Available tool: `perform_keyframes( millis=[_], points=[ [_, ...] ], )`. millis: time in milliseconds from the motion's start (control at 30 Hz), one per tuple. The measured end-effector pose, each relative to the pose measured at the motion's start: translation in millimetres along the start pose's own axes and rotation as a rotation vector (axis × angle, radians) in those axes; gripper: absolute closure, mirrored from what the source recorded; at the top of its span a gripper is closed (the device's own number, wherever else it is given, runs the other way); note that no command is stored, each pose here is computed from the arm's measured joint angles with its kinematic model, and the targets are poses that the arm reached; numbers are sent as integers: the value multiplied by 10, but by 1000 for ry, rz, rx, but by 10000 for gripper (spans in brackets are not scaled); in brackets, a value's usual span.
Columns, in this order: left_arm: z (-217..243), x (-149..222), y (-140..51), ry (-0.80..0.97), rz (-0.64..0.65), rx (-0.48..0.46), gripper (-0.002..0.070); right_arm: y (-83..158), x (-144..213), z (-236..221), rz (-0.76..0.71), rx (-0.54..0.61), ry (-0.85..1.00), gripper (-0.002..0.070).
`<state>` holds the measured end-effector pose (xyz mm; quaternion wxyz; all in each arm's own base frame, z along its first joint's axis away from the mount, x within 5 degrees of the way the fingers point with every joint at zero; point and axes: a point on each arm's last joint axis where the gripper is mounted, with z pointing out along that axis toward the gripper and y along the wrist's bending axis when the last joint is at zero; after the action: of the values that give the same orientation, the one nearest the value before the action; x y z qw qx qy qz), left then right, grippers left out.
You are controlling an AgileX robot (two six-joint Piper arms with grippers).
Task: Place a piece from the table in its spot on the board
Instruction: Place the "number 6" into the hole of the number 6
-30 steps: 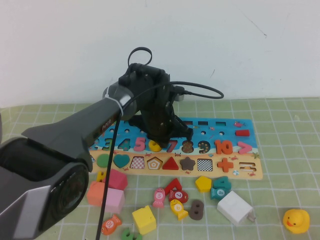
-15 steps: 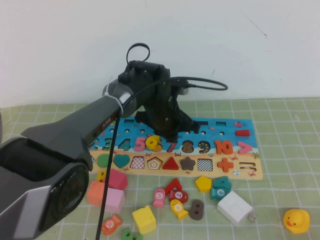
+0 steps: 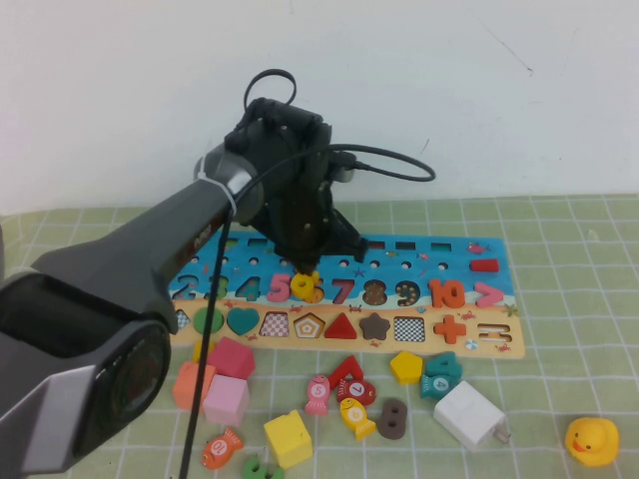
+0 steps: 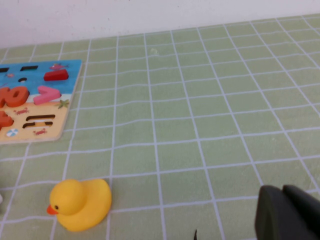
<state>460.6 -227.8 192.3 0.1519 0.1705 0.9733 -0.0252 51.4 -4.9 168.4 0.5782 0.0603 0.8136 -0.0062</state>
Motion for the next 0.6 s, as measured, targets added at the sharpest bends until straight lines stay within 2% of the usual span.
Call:
perform_keyframes(
  millis=[233,300,367,533,600],
  points=[
    [5,4,169,20,-7,-21,674,0,0,0,0,0,0,678],
    [5,17,212,39,5,-24,652,0,0,0,0,0,0,678],
    [6,32,236,58,25,-14,585,0,0,0,0,0,0,678],
    [3,51,224,81,67,76,336,0,0,0,0,0,0,678],
    [1,53,206,81,100,107,284,0,0,0,0,0,0,678]
  ],
)
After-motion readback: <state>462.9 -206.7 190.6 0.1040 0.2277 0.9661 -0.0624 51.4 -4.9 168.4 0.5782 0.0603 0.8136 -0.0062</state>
